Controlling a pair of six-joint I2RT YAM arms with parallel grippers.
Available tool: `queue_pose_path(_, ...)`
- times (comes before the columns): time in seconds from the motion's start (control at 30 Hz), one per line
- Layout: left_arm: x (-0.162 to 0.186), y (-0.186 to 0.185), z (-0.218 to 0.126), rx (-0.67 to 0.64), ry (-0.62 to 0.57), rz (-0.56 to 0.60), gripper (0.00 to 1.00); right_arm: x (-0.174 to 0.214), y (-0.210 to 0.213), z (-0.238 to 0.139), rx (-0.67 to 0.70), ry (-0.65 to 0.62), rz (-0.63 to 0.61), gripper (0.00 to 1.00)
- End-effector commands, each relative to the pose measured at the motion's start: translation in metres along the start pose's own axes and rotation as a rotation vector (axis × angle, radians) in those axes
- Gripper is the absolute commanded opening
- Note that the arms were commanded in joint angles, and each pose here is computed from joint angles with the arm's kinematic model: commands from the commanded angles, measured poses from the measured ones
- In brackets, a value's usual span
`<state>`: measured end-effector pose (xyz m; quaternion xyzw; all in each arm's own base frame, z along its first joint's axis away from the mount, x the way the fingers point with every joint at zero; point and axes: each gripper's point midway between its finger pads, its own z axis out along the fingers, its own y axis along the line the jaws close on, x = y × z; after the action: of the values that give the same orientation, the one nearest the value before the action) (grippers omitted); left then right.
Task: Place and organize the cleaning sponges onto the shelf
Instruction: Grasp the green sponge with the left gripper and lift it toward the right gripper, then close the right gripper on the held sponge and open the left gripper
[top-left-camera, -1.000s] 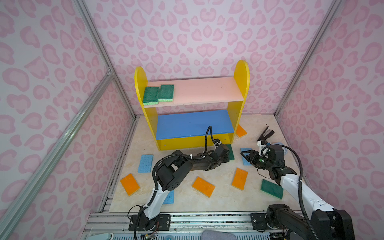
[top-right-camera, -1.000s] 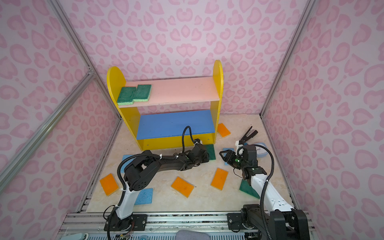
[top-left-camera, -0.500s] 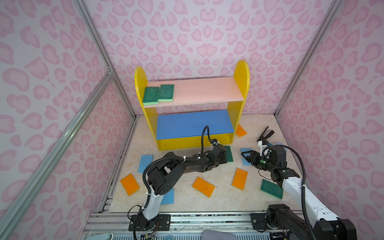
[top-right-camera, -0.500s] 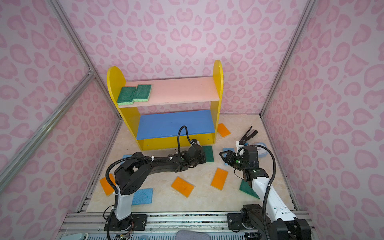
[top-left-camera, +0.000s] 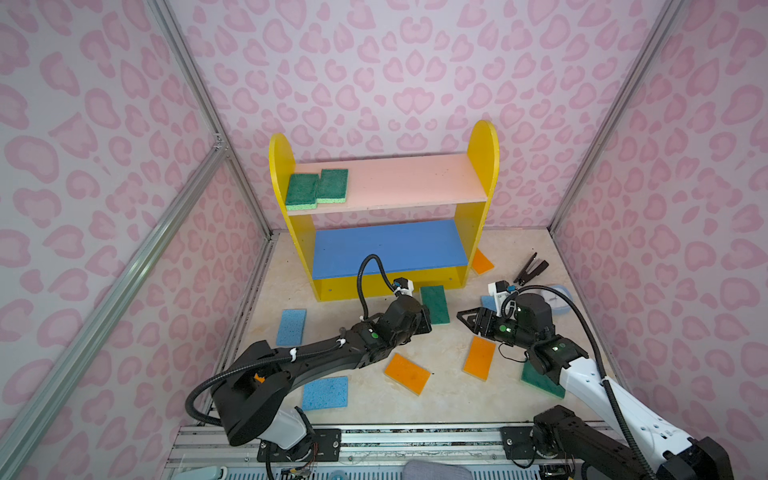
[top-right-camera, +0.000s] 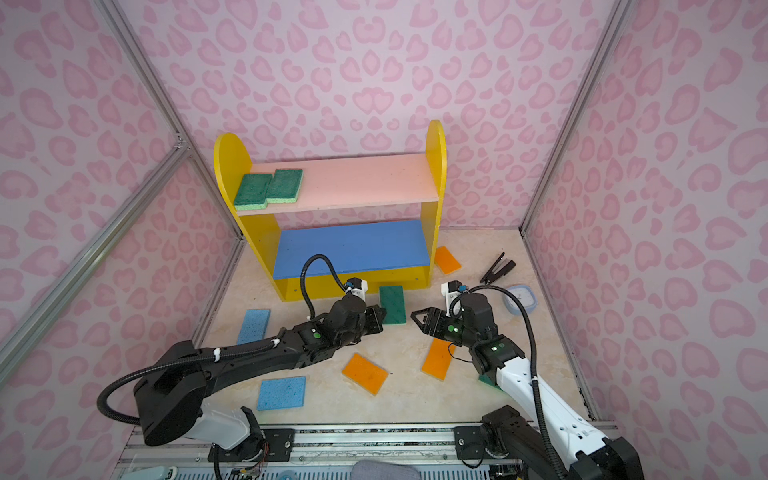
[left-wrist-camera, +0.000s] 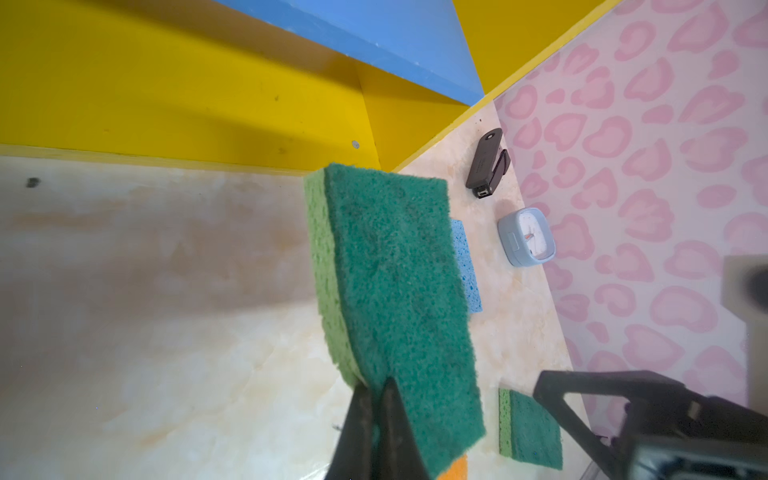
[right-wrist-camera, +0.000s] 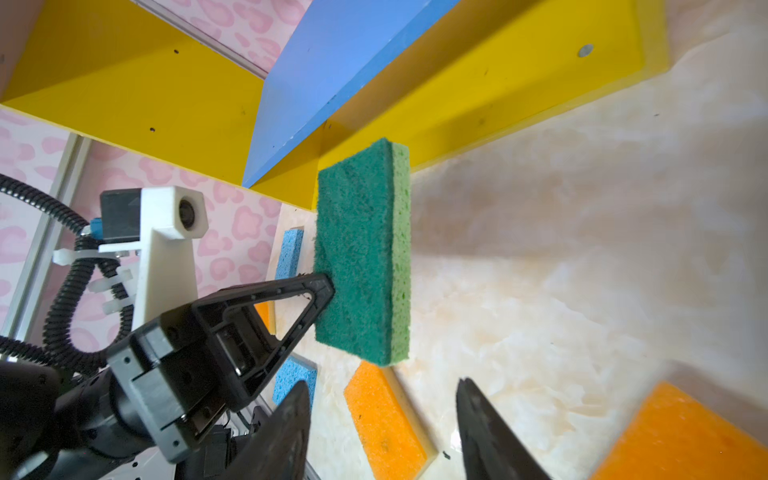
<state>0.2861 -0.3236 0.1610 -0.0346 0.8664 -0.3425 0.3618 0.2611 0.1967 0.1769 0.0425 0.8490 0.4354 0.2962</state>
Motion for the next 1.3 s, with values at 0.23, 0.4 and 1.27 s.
queue_pose_path(0.23, -0.042, 0.041, -0.077, 0.015, -0.137, -0.116, 0.04, 0.013, 0.082, 0.049, -0.138, 0.073, -0.087, 0.54)
queue_pose_path(0.4, -0.045, 0.047, -0.096, 0.028, -0.157, -0.135, 0.04, 0.022, 0.102, 0.069, -0.175, 0.115, -0.123, 0.55)
queue_pose_path(1.27, -0.048, 0.051, -0.105, 0.044, -0.175, -0.17, 0.04, 0.045, 0.108, 0.095, -0.2, 0.198, -0.122, 0.37)
